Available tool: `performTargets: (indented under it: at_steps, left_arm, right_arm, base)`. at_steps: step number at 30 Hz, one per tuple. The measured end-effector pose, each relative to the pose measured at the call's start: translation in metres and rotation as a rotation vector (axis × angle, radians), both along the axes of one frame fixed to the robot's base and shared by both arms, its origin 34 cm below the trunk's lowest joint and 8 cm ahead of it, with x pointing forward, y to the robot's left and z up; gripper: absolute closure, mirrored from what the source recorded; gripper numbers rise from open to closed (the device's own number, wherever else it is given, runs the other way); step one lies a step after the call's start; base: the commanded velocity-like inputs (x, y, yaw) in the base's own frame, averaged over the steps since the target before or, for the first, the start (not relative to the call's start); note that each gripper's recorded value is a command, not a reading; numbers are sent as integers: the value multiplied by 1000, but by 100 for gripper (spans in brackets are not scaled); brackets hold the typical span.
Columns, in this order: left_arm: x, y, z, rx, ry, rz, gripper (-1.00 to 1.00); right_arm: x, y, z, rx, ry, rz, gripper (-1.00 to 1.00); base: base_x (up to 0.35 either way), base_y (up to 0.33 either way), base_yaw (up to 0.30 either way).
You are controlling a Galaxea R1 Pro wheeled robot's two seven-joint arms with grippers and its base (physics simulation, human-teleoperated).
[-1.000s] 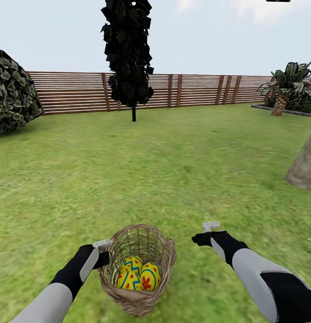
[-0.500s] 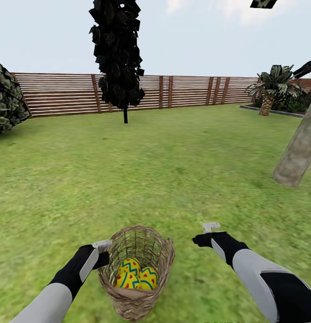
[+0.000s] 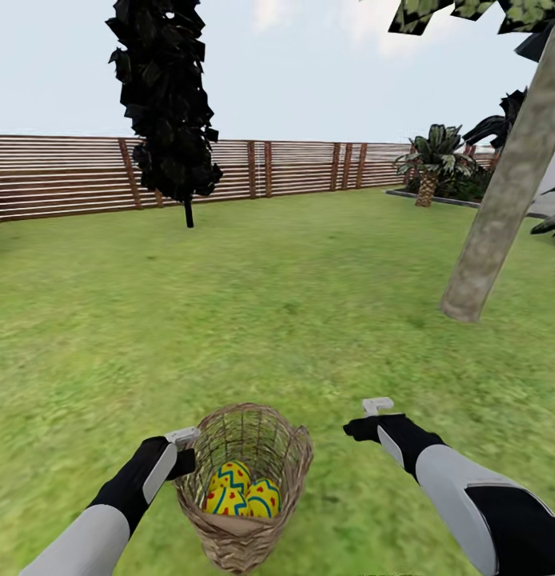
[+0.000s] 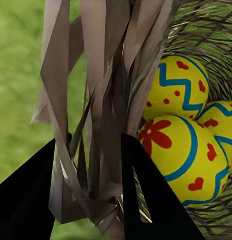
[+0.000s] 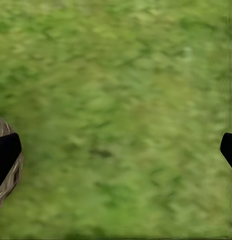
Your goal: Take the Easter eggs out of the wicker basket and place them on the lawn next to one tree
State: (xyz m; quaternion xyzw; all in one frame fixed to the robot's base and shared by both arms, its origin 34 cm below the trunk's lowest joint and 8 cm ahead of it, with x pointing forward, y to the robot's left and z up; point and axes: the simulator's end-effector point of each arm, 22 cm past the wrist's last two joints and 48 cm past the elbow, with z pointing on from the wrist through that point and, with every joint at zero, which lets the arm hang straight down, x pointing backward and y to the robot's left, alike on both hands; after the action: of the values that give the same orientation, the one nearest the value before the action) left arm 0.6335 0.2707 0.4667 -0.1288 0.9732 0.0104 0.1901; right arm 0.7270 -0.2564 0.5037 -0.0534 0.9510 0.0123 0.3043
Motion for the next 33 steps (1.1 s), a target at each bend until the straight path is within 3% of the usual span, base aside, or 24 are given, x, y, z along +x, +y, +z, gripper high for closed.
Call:
performTargets:
  at_steps: [33]
  left_arm:
    - [16,0,81,-1,-27,-1,100]
  right_arm:
    - [13,1,82,1,-25,1,-100]
  base:
    - [0,0,-278]
